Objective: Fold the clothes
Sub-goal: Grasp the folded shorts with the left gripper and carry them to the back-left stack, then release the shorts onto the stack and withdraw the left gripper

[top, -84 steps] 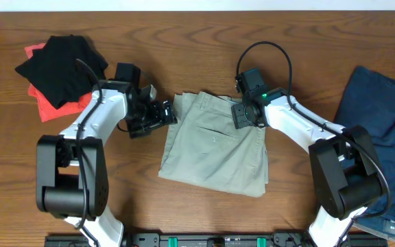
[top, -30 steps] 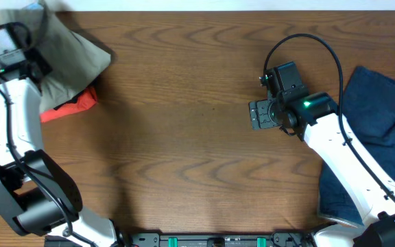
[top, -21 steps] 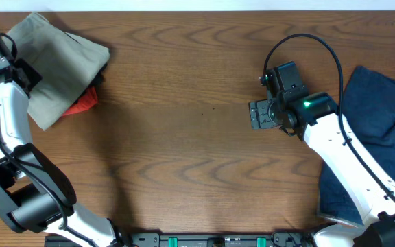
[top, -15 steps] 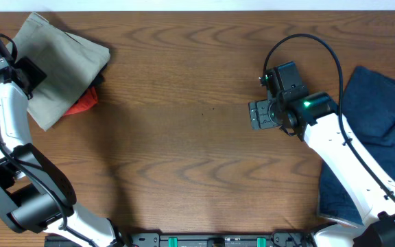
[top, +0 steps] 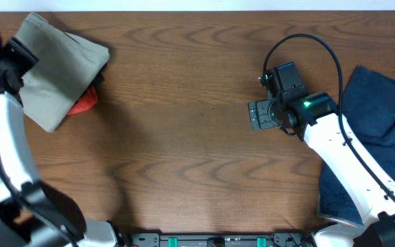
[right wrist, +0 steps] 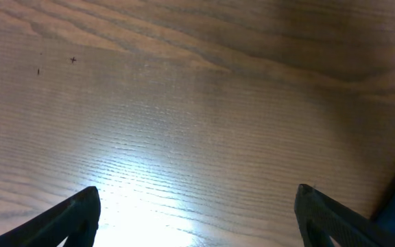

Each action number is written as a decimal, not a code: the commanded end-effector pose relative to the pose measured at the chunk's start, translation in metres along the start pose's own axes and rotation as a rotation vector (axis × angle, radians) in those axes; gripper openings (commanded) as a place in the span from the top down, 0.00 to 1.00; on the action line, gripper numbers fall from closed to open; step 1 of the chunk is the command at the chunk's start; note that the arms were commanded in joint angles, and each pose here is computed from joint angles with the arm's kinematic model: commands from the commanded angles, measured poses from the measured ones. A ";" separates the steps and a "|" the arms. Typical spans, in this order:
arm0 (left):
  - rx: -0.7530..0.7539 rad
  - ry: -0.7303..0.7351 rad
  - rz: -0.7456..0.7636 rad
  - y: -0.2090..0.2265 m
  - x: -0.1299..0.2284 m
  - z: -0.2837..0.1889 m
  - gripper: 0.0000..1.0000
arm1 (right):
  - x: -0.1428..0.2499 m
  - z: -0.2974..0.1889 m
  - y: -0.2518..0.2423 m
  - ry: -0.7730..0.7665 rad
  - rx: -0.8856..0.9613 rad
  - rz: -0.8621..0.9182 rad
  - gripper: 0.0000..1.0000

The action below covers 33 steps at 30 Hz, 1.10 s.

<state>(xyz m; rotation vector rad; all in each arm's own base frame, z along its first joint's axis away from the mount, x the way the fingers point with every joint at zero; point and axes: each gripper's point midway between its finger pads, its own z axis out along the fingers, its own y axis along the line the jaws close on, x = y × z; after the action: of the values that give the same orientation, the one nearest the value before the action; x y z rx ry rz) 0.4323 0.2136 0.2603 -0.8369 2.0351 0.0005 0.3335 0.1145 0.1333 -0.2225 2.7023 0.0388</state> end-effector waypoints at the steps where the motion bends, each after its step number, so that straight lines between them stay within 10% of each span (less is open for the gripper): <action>1: 0.038 0.010 0.008 -0.018 0.003 -0.007 0.34 | -0.005 -0.004 -0.004 -0.017 0.013 -0.007 0.10; 15: 0.140 0.464 0.260 -0.121 0.160 -0.031 0.32 | -0.026 -0.003 -0.029 -0.066 -0.123 0.195 0.01; 22: -0.013 0.783 0.416 -0.095 0.240 -0.083 0.16 | 0.018 -0.002 -0.071 0.103 -0.059 0.231 0.01; 33: -0.092 0.904 0.497 -0.063 0.264 -0.135 0.16 | 0.057 -0.022 -0.078 0.186 -0.019 0.252 0.01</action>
<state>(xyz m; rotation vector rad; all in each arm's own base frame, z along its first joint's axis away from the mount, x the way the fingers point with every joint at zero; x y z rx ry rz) 0.2860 -0.0250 0.1553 -0.3958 3.0935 -0.0325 0.2928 0.0312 0.1193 0.1392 2.9455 0.1372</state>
